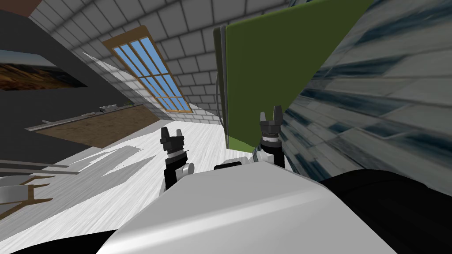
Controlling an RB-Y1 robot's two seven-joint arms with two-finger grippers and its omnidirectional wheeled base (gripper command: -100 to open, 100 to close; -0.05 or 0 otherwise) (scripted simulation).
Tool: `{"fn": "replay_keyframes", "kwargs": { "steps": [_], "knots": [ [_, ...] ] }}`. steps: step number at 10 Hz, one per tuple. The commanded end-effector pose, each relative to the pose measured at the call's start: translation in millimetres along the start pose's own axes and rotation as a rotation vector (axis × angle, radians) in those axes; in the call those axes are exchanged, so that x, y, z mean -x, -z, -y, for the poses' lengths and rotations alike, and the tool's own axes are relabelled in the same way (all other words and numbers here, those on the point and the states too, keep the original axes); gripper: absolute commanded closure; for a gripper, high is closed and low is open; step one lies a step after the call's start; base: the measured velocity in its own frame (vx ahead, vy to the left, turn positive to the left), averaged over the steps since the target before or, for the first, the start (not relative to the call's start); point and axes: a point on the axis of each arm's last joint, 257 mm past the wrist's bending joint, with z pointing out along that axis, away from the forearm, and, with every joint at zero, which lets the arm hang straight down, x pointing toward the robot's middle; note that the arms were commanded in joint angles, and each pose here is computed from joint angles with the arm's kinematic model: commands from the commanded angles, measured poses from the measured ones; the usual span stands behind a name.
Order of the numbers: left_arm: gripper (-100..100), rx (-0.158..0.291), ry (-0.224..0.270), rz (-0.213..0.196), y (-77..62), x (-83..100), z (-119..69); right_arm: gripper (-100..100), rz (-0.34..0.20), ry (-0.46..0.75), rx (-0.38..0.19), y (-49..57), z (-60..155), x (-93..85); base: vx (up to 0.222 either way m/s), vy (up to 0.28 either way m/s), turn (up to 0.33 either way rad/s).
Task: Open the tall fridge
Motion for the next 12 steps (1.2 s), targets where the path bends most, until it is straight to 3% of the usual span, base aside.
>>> {"fn": "replay_keyframes", "kwargs": {
  "steps": [1,9,10,12],
  "knots": [
    [0,0.0,0.0,0.0,0.0,0.0,0.0,0,0.0,0.0,0.0,0.0,0,0.0,0.0,0.0,0.0],
    [0,0.0,0.0,0.0,-0.1,0.0,0.2,0,0.0,0.0,0.0,-0.1,0,0.0,0.0,0.0,0.0],
    [0,0.0,0.0,0.0,-0.1,0.0,0.2,-100,-0.039,0.011,-0.008,-0.2,6,-8.9,0.012,0.013,-0.006],
    [0,0.0,0.0,0.0,0.1,0.0,-0.1,-100,-0.098,0.031,-0.03,-0.2,19,-25.0,0.024,0.034,-0.009]
  ]
}}
